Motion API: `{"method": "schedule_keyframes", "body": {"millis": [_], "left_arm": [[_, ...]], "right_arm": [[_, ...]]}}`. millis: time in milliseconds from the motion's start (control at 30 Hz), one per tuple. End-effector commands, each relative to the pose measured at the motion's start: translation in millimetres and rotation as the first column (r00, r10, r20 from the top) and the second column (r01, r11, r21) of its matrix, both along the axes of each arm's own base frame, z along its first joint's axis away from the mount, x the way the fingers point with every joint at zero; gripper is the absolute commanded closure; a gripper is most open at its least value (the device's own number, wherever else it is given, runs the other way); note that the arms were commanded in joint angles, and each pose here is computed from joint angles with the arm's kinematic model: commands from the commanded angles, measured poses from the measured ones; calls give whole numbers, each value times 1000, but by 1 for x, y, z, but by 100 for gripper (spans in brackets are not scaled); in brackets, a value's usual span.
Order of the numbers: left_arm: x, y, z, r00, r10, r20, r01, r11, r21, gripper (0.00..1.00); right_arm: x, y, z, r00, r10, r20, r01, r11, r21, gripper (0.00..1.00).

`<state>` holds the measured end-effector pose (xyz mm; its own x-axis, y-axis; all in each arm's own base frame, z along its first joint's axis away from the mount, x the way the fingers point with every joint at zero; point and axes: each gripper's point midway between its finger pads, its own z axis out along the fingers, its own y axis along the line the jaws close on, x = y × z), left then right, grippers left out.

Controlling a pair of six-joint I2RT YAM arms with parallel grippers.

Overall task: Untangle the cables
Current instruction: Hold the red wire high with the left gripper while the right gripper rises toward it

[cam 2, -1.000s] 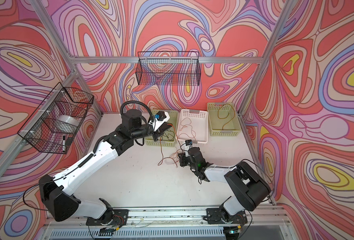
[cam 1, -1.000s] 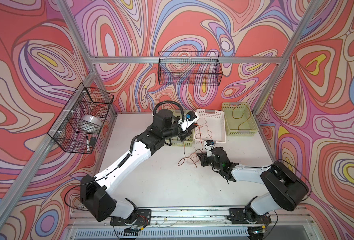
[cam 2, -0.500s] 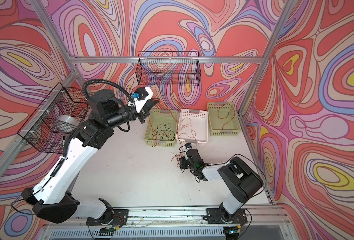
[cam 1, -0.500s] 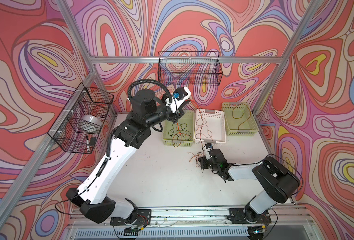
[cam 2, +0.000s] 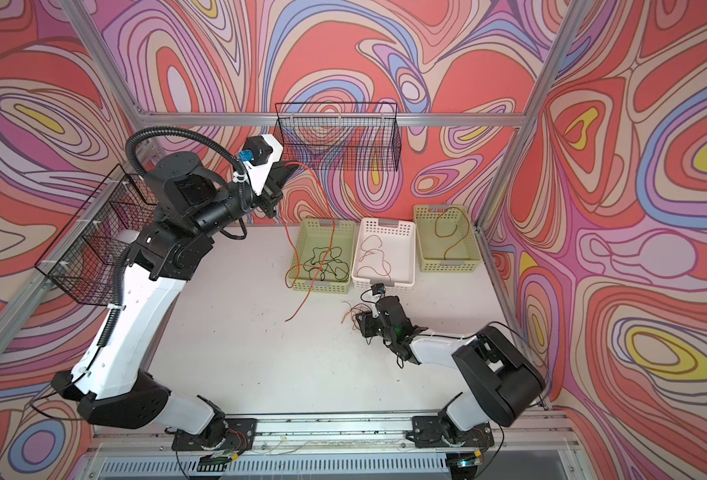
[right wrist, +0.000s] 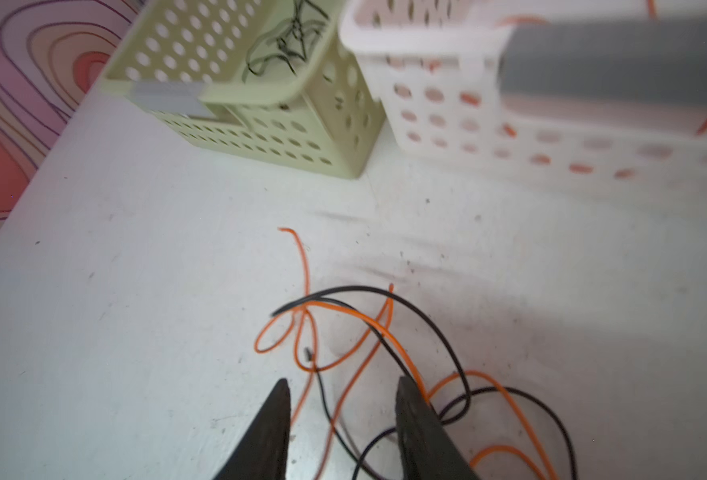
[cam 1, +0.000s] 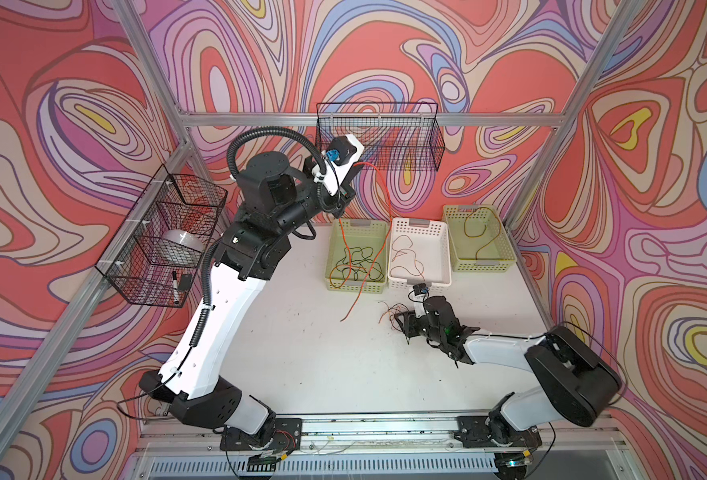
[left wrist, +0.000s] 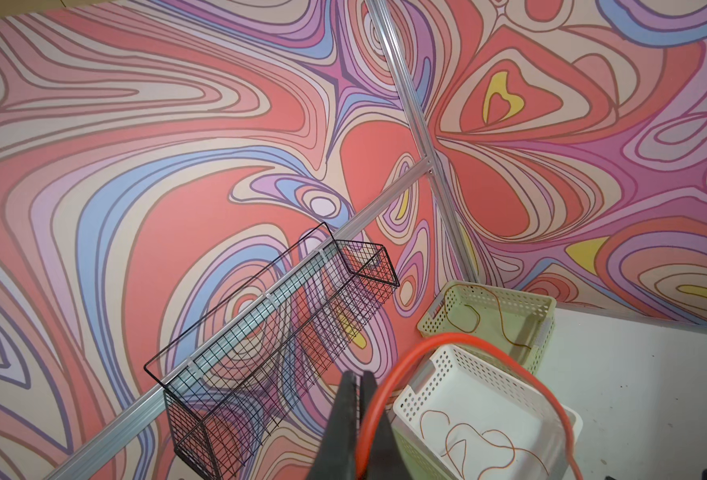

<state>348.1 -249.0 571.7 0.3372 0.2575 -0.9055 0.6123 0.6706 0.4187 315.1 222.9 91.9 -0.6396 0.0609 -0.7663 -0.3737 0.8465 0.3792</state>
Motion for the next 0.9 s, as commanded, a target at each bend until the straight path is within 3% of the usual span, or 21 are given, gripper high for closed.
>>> {"method": "schedule_keyframes", "body": {"millis": [0, 67, 167, 267, 467, 533, 767, 867], "left_arm": [[11, -3, -9, 1000, -1, -24, 1, 1000, 3, 100], [14, -6, -13, 1000, -9, -30, 9, 1000, 6, 100], [15, -12, -18, 998, -40, -45, 40, 999, 5, 100], [15, -21, -23, 994, -87, -62, 88, 996, 3, 100], [9, -37, -41, 977, -187, -98, 191, 981, 33, 100], [7, -42, -49, 968, -220, -119, 227, 973, 47, 100], [-10, -52, -71, 932, -327, -155, 343, 935, 90, 100], [-20, -56, -74, 910, -382, -164, 398, 914, 81, 100]], "right_arm": [[-3, -5, 49, 988, 40, 146, -34, 998, -45, 47], [-6, -10, 75, 975, 57, 215, -42, 996, -74, 38], [-14, -16, 113, 947, 95, 307, -63, 992, -111, 14], [-19, -20, 149, 914, 129, 385, -77, 986, -148, 11], [-22, -30, 224, 802, 128, 584, -25, 983, -182, 8], [-18, -24, 240, 782, 169, 599, -42, 975, -220, 2], [-6, 1, 288, 698, 272, 663, -105, 954, -281, 2], [-11, 17, 294, 667, 334, 666, -194, 941, -277, 2]]}}
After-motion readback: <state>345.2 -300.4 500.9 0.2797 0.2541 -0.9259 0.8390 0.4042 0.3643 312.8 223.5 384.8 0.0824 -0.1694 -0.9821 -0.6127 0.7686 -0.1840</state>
